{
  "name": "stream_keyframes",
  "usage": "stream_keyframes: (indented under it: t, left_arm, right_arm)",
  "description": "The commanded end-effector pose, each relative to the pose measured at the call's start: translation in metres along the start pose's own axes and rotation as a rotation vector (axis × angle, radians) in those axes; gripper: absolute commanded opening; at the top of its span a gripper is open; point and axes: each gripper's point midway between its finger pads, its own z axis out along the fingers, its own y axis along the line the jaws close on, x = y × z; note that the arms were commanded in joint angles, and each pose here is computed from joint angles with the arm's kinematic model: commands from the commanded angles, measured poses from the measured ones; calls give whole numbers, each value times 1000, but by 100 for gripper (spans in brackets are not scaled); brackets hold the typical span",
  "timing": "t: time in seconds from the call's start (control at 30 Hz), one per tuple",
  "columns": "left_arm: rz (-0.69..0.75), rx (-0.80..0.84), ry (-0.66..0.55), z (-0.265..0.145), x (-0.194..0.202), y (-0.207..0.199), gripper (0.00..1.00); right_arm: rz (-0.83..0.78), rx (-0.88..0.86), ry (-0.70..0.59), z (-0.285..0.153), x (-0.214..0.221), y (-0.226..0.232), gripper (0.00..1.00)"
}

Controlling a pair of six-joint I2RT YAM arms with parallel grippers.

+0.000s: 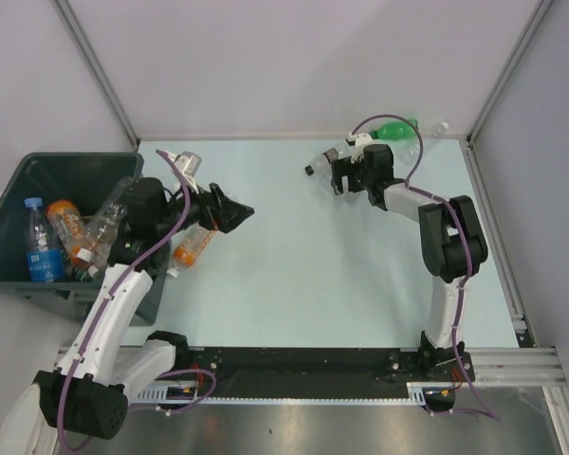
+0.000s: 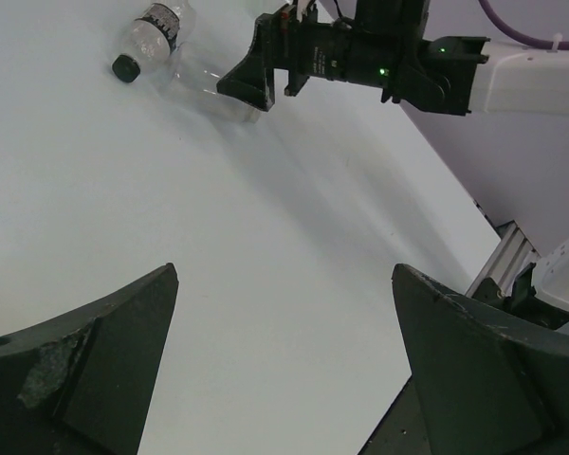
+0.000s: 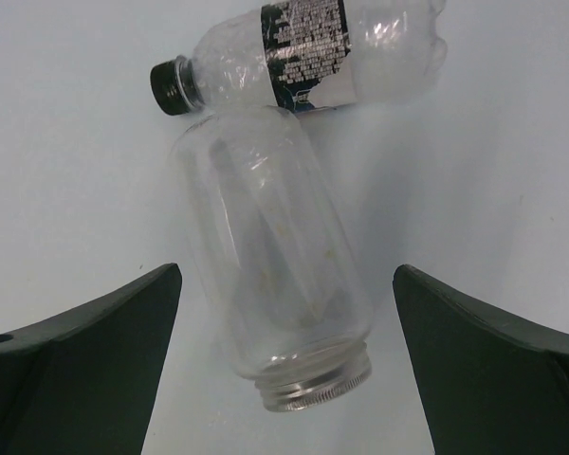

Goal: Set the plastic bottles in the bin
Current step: Pick up the plastic bottle at the center of the board.

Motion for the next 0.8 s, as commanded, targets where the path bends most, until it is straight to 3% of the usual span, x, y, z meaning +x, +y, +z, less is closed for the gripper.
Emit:
stream_keyframes:
  t: [0.0, 0.27, 0.43, 0.67, 0.77]
  left_arm:
    - [35, 59, -20, 1, -4, -10, 100]
    - [28, 69, -8, 2, 1, -11, 100]
    - [29, 70, -6, 2, 2, -11, 100]
    - [12, 49, -1, 2, 4, -7, 100]
    - [-7, 52, 6, 3, 6, -7, 100]
  right_arm:
    - [-40, -74, 53, 6, -3, 8, 100]
    - [-14, -131, 260, 19, 34, 14, 96]
    - [18, -115, 335, 21, 40, 13, 79]
    - [43, -103, 295, 11, 28, 16, 52]
    - [62, -123, 252, -4, 14, 24, 48]
